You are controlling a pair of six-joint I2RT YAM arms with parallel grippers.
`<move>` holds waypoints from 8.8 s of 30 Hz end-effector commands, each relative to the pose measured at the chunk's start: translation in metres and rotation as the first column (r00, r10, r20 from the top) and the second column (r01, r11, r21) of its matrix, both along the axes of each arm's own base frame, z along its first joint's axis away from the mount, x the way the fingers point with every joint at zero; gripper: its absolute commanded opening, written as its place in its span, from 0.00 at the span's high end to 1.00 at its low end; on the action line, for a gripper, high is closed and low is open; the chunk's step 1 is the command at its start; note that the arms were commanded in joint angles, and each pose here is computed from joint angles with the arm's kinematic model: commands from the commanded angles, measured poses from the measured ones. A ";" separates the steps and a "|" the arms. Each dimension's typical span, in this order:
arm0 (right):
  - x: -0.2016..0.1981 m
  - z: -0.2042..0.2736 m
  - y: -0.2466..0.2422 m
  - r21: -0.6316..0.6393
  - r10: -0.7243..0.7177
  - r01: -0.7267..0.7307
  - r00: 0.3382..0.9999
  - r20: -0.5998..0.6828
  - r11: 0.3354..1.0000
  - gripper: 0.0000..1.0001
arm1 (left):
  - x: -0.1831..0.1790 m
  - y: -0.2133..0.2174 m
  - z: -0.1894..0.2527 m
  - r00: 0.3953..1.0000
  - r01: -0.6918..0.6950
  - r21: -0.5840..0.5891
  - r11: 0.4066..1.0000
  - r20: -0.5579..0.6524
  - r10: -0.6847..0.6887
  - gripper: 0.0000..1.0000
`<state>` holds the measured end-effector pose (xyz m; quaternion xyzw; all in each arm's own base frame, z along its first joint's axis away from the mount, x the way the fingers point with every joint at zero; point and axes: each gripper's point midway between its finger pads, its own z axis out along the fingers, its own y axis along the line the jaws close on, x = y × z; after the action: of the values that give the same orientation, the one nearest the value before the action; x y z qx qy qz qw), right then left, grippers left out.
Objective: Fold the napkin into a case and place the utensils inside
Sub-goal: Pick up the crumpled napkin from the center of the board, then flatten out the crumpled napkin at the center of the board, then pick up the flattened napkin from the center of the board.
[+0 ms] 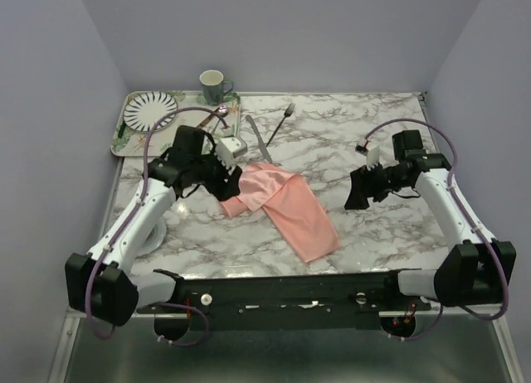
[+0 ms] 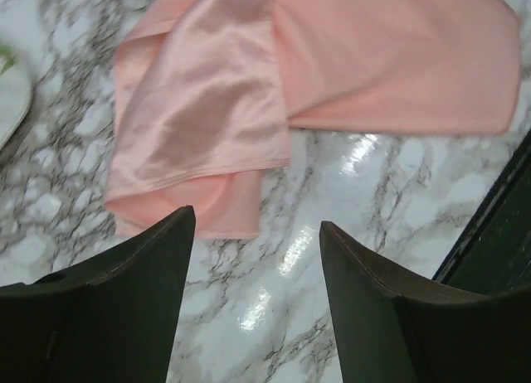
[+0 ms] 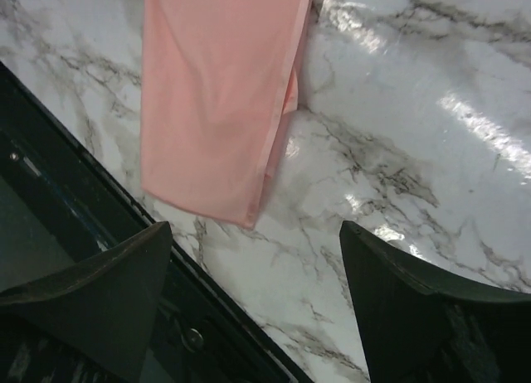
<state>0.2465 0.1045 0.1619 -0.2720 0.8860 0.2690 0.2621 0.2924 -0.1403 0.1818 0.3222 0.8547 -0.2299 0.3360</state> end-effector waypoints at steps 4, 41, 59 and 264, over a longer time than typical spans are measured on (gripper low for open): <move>-0.039 -0.044 0.011 0.031 0.124 -0.121 0.937 -0.325 0.992 0.24 | -0.047 -0.046 -0.053 0.907 0.348 0.274 0.897 0.144 -0.396 0.26; -0.015 -0.144 0.045 -0.248 0.021 -0.186 0.836 -0.549 0.951 0.79 | 0.019 -0.068 -0.086 0.874 0.181 0.491 0.852 0.316 -0.368 0.92; 0.016 -0.118 0.033 -0.221 0.053 -0.179 0.876 -0.479 0.959 0.37 | 0.069 -0.031 -0.076 0.978 -0.013 0.298 0.955 0.201 -0.049 1.00; 0.305 -0.089 -0.036 -0.198 -0.314 0.311 0.949 0.017 0.929 0.99 | 0.289 0.025 -0.111 0.907 -0.419 0.205 0.885 0.053 0.418 0.50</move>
<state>0.5509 0.0599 0.0516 -0.1338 0.9509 0.1260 0.2490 0.5706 -0.1221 0.0735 0.1623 0.9212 -0.0998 0.3392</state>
